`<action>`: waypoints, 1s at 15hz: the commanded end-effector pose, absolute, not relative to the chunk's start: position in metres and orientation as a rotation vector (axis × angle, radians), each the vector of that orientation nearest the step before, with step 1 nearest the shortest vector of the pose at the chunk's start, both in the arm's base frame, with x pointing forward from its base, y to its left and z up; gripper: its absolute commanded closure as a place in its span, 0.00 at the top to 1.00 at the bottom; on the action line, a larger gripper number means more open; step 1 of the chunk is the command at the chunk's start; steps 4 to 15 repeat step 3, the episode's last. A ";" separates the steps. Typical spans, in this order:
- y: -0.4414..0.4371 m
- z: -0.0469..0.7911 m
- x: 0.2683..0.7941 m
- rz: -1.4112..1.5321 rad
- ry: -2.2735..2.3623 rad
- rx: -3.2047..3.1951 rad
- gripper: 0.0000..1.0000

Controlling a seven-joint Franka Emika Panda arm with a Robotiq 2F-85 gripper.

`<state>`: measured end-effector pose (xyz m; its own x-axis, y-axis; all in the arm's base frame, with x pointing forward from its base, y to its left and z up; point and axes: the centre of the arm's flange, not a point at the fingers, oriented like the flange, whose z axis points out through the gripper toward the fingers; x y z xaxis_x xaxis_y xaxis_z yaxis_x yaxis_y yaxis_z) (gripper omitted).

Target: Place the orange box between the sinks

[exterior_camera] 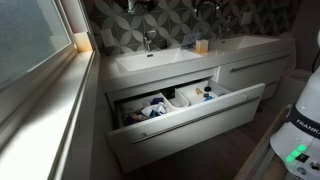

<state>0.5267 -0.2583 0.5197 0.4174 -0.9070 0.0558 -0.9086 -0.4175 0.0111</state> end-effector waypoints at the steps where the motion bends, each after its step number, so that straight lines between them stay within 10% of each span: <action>1: -0.256 0.520 0.523 0.060 -1.651 2.629 1.00; 15: -0.254 0.520 0.519 0.054 -1.632 2.644 1.00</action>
